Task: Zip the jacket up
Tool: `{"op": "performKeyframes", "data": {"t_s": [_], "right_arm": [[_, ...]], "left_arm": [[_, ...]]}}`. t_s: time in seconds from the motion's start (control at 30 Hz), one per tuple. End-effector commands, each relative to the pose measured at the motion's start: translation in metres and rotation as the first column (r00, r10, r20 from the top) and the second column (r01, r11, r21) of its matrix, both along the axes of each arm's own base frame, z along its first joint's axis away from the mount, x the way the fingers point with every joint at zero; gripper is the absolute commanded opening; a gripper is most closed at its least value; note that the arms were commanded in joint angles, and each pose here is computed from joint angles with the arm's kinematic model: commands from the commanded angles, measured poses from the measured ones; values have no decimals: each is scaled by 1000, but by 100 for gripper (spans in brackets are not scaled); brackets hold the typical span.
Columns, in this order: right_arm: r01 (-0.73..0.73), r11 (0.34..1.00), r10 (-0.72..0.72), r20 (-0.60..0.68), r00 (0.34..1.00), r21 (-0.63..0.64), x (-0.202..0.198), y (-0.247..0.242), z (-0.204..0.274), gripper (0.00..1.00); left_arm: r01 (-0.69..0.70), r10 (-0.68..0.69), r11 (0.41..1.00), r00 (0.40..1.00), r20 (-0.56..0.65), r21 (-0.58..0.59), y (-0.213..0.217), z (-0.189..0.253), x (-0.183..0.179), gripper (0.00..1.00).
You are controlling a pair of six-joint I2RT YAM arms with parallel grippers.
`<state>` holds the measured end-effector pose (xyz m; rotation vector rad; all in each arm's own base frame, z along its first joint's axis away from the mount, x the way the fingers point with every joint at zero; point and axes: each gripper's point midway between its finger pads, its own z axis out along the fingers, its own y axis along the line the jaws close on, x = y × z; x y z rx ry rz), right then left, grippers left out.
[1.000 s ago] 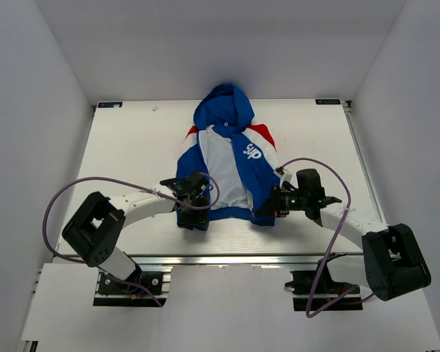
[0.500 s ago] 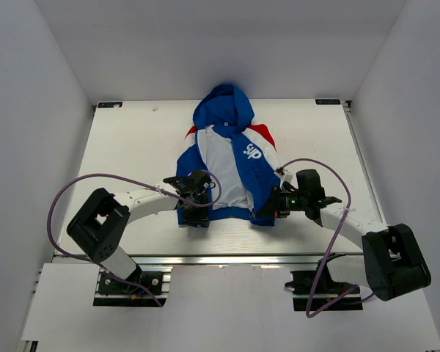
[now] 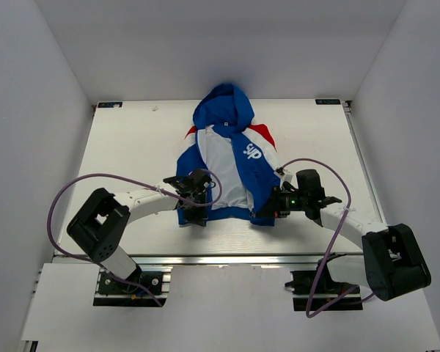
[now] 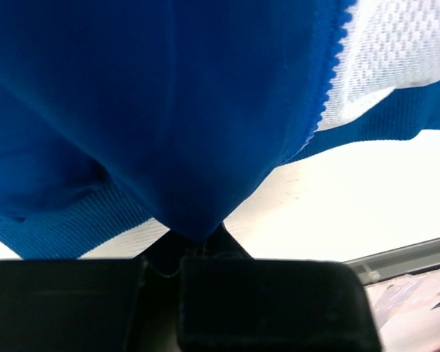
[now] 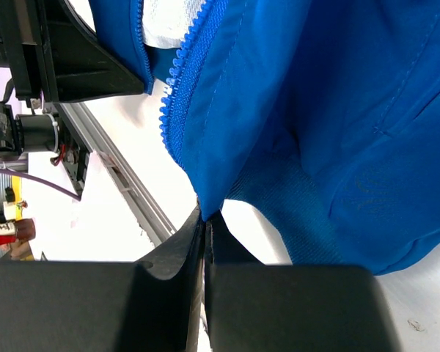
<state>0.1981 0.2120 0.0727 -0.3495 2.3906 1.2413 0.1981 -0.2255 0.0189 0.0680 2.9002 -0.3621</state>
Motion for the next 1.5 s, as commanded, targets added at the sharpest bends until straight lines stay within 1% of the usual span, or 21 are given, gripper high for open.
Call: {"op": "performKeyframes", "data": {"t_s": [0.0, 0.13, 0.27, 0.3, 0.37, 0.4, 0.43, 0.5, 0.53, 0.63, 0.8, 0.87, 0.97, 1.13, 1.23, 1.27, 1.33, 1.37, 1.4, 1.43, 1.47], "right_arm": [[-5, 1000, 5, 24, 1000, -1, 1, -1, 1, 0], [-28, 999, 27, 43, 999, 19, 0, 1, 6, 0], [-112, 989, 103, 93, 990, 100, -5, 11, 24, 0], [-131, 983, 118, 102, 988, 127, -7, 14, 29, 0], [-213, 956, 177, 181, 967, 201, -11, 21, 50, 0], [-224, 947, 184, 181, 966, 230, -14, 23, 55, 0], [-248, 935, 185, 248, 951, 254, -10, 26, 66, 0], [-287, 912, 201, 291, 935, 292, -14, 29, 78, 0], [-320, 893, 202, 353, 913, 316, -12, 32, 93, 0], [-390, 856, 223, 438, 871, 338, -14, 35, 117, 0], [-427, 839, 232, 488, 842, 338, -12, 39, 130, 0], [-442, 831, 243, 496, 834, 337, -12, 41, 134, 0], [-431, 837, 238, 485, 841, 336, -10, 43, 133, 0], [-414, 846, 238, 458, 857, 335, -5, 47, 128, 0], [-359, 881, 217, 410, 886, 309, 7, 48, 114, 0], [-308, 905, 177, 399, 900, 293, 18, 49, 111, 0], [-212, 948, 128, 324, 937, 239, 31, 45, 87, 0], [-135, 971, 70, 309, 949, 196, 44, 41, 77, 0], [-100, 980, 50, 275, 960, 170, 48, 38, 69, 0], [-56, 990, 18, 277, 961, 132, 56, 35, 61, 0], [-31, 993, -1, 272, 962, 113, 60, 32, 58, 0]], "left_arm": [[29, -28, 998, 999, 38, -47, -12, 10, 9, 0], [86, -75, 989, 993, 93, -118, -21, 24, 10, 0], [169, -107, 950, 966, 235, -263, -41, 61, 17, 0], [216, -104, 913, 943, 316, -345, -54, 88, 22, 0], [255, -94, 875, 924, 372, -413, -61, 103, 20, 0], [288, -71, 839, 898, 433, -461, -68, 125, 24, 0], [290, -57, 829, 894, 444, -479, -68, 128, 23, 0], [330, -33, 785, 868, 496, -524, -75, 149, 24, 0], [338, -20, 769, 861, 509, -542, -77, 156, 24, 0], [344, 14, 747, 847, 531, -569, -82, 159, 30, 0], [401, -9, 698, 833, 553, -593, -104, 170, 39, 0], [380, -18, 720, 847, 531, -581, -108, 156, 47, 0], [398, -70, 723, 855, 513, -564, -120, 149, 53, 0], [471, -138, 629, 851, 507, -618, -140, 155, 46, 0], [516, -163, 556, 836, 523, -652, -147, 166, 36, 0], [534, -178, 529, 829, 529, -659, -149, 169, 32, 0], [554, -190, 512, 819, 542, -657, -147, 173, 27, 0], [556, -193, 512, 817, 543, -654, -145, 174, 24, 0], [559, -196, 515, 815, 546, -650, -143, 175, 23, 0], [575, -193, 518, 800, 568, -634, -140, 182, 22, 0], [566, -202, 535, 806, 556, -627, -135, 179, 19, 0]]}}
